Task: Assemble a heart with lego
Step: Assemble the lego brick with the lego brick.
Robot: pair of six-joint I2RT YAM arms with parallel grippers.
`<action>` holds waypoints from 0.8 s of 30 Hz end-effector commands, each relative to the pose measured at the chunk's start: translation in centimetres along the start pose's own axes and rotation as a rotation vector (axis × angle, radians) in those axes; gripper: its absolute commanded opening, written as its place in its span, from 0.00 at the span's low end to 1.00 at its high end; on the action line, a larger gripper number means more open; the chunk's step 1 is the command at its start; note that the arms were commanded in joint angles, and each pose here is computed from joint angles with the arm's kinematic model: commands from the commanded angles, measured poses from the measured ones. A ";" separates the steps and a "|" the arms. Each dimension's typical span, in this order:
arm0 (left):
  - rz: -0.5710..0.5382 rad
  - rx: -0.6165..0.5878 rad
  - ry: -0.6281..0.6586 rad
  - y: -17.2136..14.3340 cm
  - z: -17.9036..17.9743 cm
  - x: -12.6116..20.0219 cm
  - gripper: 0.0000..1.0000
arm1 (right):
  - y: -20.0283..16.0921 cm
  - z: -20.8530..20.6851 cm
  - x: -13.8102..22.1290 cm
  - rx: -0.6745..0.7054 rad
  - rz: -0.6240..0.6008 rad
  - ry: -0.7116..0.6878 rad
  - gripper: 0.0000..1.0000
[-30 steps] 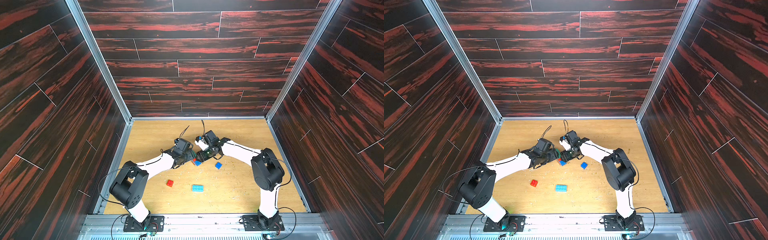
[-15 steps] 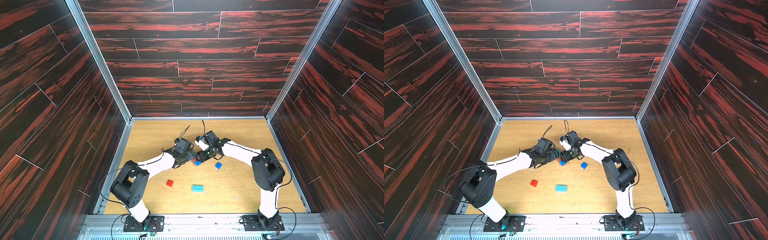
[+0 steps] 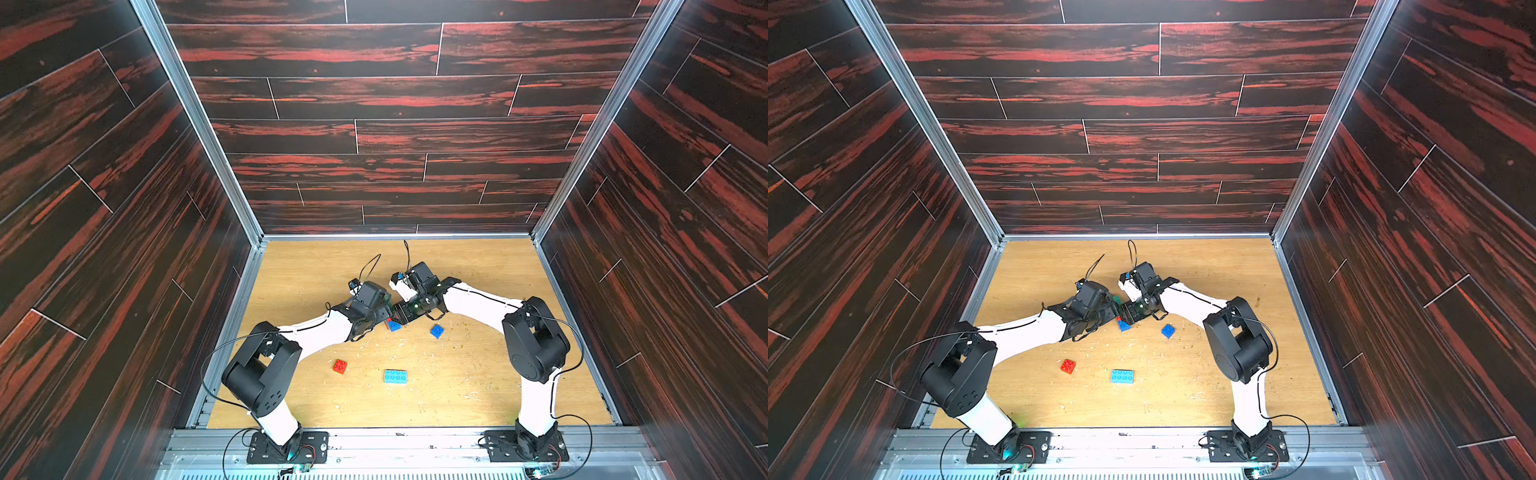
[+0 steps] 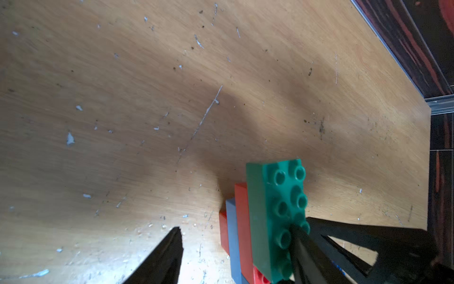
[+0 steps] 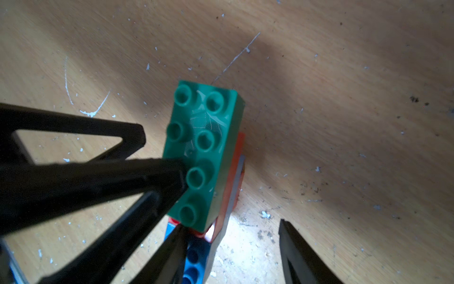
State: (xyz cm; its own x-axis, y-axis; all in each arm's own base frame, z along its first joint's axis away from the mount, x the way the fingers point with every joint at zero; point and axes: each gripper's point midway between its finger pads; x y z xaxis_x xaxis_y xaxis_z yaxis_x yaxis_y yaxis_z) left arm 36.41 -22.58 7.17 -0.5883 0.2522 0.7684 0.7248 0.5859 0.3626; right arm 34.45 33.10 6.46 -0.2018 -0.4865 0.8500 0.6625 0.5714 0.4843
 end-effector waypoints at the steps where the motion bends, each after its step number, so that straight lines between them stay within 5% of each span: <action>1: 0.142 -0.097 0.318 -3.7 8.4 0.3 0.71 | -3.3 -0.8 -0.7 -0.024 0.113 -0.042 0.62; 9: 0.027 -0.088 0.070 0.7 0.3 3.0 0.73 | -3.3 -1.0 -0.5 -0.011 0.123 -0.053 0.62; 24: 0.006 -0.058 0.020 2.9 0.3 3.7 0.73 | -1.7 -0.1 0.0 0.030 0.116 -0.022 0.62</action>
State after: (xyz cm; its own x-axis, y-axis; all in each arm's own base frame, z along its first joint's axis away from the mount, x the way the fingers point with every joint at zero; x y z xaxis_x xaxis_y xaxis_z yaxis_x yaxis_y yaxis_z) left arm 36.33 -20.30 10.16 -0.5689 0.2285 0.7900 0.7481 0.5429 0.3817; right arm 33.60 32.14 6.21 -0.1622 -0.4351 0.8857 0.6593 0.6201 0.4253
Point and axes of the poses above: each gripper's point midway between its finger pads, its own x axis back along the fingers, its own z axis along the line the jaws close on, y = z × x, and after that the axes turned 7 degrees about x, right-handed
